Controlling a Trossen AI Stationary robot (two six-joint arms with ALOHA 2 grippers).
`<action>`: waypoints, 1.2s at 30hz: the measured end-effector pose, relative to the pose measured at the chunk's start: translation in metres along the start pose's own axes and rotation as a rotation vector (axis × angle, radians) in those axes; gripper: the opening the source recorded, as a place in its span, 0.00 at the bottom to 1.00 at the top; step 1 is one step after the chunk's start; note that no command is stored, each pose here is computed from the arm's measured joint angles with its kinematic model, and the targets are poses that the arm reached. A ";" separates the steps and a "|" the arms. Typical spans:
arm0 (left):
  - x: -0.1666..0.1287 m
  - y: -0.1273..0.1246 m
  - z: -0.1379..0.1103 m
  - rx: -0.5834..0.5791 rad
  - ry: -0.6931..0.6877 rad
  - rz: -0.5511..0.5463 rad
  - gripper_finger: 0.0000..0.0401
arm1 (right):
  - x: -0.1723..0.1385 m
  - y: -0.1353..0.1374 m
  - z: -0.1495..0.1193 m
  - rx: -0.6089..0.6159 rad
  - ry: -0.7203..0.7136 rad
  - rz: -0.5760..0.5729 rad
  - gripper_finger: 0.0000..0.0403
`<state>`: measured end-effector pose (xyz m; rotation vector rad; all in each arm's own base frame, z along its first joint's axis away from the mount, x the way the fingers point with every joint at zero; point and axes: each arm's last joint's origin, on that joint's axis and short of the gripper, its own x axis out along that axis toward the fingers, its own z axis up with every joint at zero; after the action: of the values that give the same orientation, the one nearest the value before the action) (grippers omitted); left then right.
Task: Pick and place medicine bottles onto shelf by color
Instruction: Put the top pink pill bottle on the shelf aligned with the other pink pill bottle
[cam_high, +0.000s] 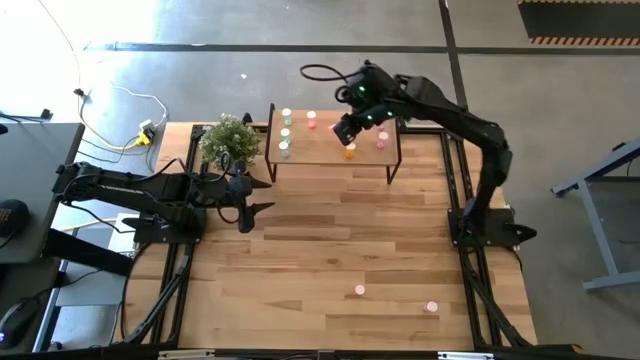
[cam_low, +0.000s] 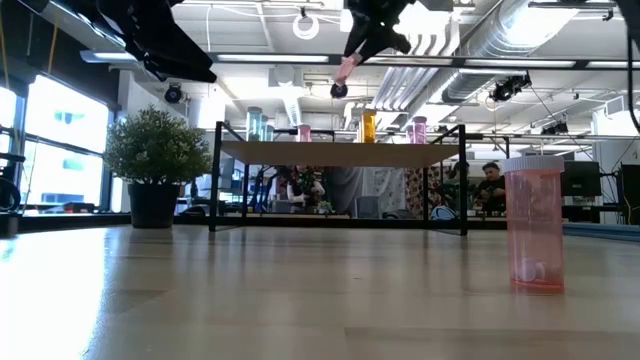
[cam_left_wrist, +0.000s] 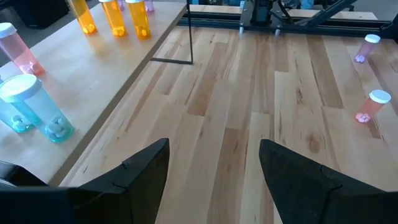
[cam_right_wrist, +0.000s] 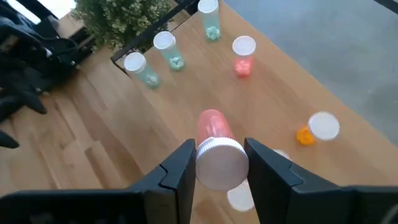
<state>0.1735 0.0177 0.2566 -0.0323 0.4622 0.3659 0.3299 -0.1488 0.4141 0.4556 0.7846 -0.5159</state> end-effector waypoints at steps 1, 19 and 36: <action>0.000 0.000 0.000 0.000 0.000 0.000 0.60 | 0.004 0.000 0.004 -0.010 0.009 -0.002 0.28; 0.000 0.000 0.000 0.000 0.000 0.000 0.60 | 0.085 -0.001 0.018 -0.311 0.152 -0.038 0.28; 0.000 0.000 0.000 -0.008 0.000 -0.001 0.60 | 0.110 0.019 0.011 -0.454 0.172 0.030 0.28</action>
<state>0.1736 0.0176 0.2565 -0.0402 0.4611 0.3670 0.4130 -0.1688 0.3407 0.0899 1.0270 -0.2586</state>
